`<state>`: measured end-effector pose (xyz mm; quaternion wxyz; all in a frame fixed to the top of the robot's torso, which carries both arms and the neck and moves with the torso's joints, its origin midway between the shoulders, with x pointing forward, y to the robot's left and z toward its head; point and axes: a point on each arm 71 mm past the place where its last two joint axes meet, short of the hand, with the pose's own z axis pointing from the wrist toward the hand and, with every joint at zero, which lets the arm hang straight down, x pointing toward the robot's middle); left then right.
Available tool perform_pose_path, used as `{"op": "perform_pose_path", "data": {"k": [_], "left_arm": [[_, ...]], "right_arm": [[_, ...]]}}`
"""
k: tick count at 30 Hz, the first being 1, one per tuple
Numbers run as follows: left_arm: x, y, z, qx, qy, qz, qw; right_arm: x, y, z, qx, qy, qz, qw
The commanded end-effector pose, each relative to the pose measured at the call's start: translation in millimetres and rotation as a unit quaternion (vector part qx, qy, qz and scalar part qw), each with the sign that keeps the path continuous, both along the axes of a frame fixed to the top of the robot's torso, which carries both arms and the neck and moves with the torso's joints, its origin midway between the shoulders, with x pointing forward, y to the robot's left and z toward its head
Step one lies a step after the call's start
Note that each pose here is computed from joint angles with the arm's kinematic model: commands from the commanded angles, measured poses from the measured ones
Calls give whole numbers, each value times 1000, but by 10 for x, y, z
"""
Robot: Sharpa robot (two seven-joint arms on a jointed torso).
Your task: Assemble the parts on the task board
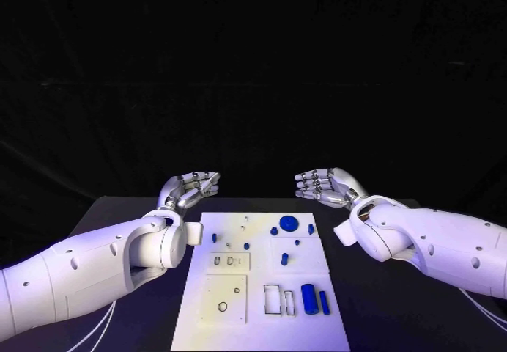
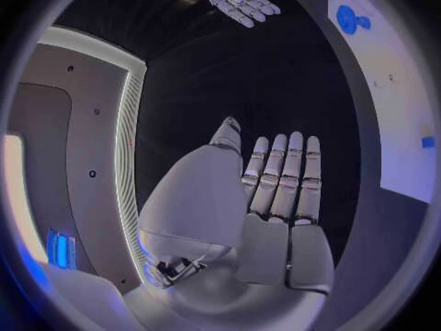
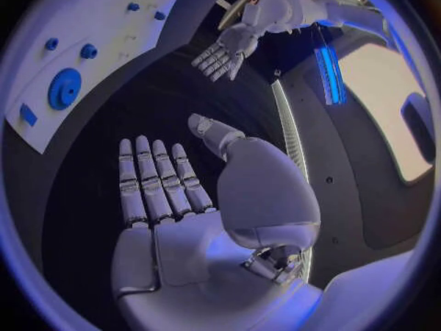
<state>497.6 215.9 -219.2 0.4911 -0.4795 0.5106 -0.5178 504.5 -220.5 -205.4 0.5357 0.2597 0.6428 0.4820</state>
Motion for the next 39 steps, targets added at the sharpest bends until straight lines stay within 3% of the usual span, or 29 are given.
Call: {"op": "perform_pose_path", "data": {"k": [1, 8, 13, 18, 24, 29, 39], "left_arm": [[-22, -53, 61, 9, -22, -38, 999], [-110, -34, 140, 16, -24, -68, 997], [-207, -23, 254, 10, -25, -92, 995], [-324, -27, 373, 0, -28, -115, 993], [-447, -48, 482, -12, -29, -132, 991], [-505, -74, 546, -20, -29, -140, 990], [-529, -93, 619, -25, -30, -147, 988]], "right_arm": [[8, 56, 48, -115, -57, 32, 991], [67, 84, 122, -207, -67, 56, 974], [102, 126, 201, -290, -83, 77, 950], [98, 211, 284, -363, -109, 97, 920], [74, 340, 375, -417, -142, 110, 891], [52, 439, 402, -438, -157, 117, 878], [27, 591, 379, -458, -161, 130, 864]]}}
